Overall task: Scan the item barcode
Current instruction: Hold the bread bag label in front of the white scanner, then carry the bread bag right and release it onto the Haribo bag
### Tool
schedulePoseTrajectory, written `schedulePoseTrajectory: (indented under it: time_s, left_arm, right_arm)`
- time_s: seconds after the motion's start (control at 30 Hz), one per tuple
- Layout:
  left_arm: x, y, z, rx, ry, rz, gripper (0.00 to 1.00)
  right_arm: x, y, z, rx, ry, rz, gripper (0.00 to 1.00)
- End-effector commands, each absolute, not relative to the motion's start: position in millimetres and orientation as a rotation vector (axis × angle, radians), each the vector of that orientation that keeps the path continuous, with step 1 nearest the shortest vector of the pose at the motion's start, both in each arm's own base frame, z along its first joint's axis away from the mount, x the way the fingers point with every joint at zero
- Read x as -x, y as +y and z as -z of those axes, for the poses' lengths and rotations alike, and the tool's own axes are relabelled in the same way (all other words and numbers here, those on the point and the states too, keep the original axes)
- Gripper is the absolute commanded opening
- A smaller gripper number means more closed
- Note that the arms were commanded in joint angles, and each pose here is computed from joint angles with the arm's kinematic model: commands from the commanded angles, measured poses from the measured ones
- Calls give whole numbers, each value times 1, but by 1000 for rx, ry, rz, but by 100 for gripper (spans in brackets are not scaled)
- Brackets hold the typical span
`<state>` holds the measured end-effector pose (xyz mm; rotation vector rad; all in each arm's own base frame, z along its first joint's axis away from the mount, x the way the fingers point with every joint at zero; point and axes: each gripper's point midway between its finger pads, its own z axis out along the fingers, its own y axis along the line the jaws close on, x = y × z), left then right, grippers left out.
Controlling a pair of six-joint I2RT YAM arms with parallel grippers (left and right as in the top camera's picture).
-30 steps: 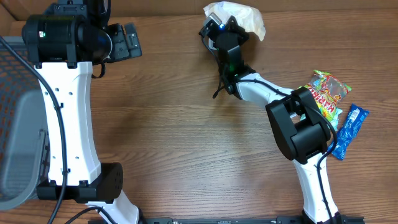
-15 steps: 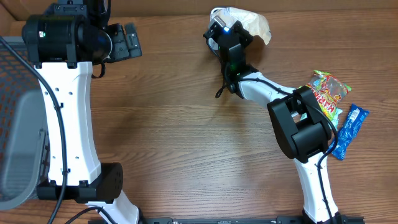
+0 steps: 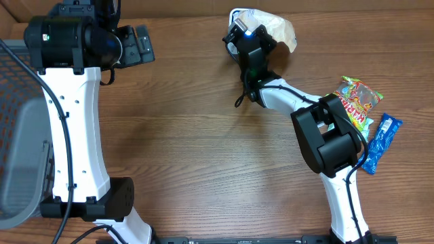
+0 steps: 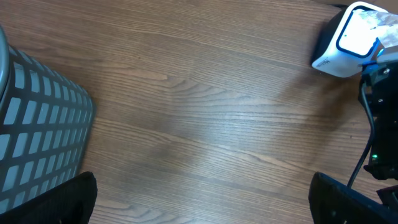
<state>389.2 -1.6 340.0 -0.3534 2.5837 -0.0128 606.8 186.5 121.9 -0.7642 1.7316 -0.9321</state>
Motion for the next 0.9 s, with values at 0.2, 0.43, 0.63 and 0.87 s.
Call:
schedulePoseTrajectory:
  time_s: [0.2,0.43,0.63,0.87]
  left_arm:
    - [-391,-6,-340,355,2579,16,100]
    - [-391,-6,-340,355,2579,16,100]
    - [-391,-6,-340,355,2579,16,100]
    - [-391,-6,-340,355,2579,16,100]
  right_arm:
    - [-610,197,-141,768,1658,983,4]
    - [-602,205,-198,672,1551,1025,4]
    - [-556,240,-251,656,1622,887,4]
    - [-444,307,-253,758,1859,517,4]
